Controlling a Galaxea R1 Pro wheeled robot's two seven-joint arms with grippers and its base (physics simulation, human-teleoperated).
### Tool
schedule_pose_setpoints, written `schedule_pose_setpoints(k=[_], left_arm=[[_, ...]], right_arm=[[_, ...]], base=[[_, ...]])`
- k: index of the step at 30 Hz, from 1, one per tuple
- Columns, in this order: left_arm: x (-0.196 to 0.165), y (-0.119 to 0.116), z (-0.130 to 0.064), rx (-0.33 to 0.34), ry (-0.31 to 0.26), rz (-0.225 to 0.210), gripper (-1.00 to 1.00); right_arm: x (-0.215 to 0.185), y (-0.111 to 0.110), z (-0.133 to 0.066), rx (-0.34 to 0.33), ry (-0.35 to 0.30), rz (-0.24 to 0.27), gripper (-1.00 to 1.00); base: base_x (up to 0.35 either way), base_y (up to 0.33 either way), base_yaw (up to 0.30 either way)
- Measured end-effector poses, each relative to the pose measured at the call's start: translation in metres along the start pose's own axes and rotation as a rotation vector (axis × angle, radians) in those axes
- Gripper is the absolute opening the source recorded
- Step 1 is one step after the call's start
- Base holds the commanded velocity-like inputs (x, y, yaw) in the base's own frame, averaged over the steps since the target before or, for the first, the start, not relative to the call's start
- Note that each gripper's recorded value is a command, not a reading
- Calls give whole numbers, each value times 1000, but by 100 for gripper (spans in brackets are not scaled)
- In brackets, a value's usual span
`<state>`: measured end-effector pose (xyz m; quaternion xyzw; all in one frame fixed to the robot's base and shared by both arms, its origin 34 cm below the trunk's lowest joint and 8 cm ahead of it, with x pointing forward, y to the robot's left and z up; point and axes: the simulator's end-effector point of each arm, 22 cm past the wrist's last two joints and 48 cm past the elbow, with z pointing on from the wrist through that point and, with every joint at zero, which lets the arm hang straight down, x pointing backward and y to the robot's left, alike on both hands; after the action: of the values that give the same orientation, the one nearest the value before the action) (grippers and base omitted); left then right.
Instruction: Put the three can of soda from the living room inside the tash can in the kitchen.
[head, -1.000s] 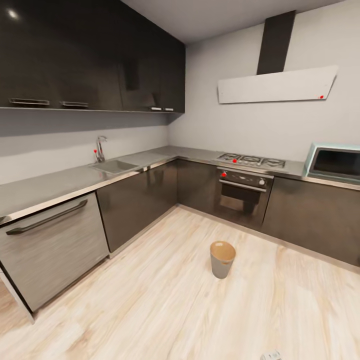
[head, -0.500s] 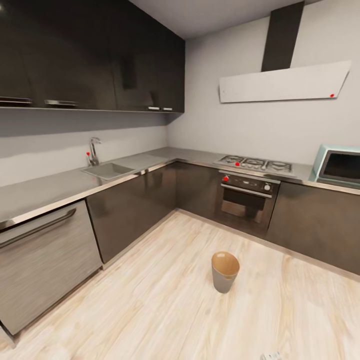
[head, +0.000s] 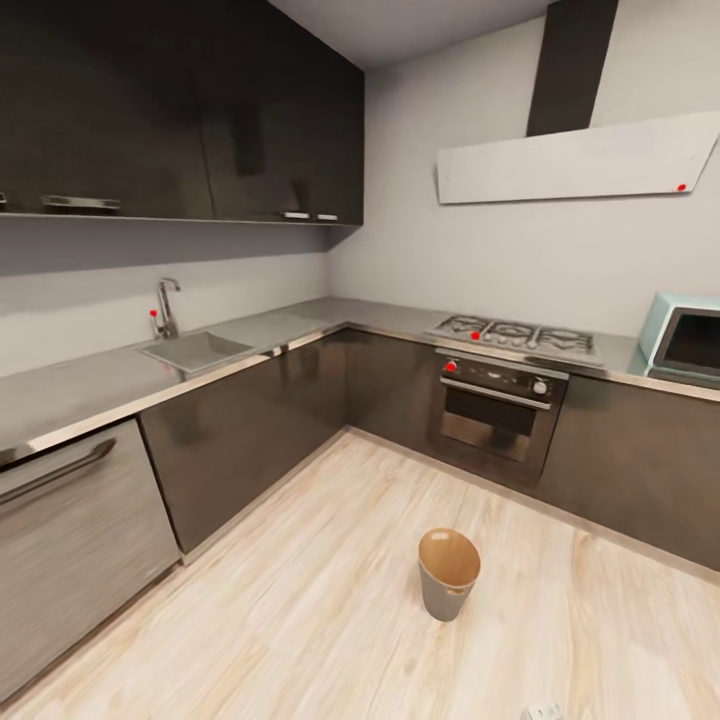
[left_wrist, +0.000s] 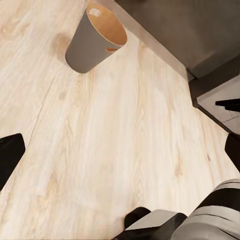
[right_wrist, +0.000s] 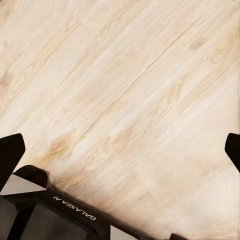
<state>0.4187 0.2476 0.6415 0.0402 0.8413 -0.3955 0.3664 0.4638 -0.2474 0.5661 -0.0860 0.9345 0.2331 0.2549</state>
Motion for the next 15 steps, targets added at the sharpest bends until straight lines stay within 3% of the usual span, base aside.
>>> schedule_pose_setpoints(k=[15], left_arm=[[0,0,0,0,0,0,100]], right_arm=[[0,0,0,0,0,0,100]], base=[[346,-107,0]])
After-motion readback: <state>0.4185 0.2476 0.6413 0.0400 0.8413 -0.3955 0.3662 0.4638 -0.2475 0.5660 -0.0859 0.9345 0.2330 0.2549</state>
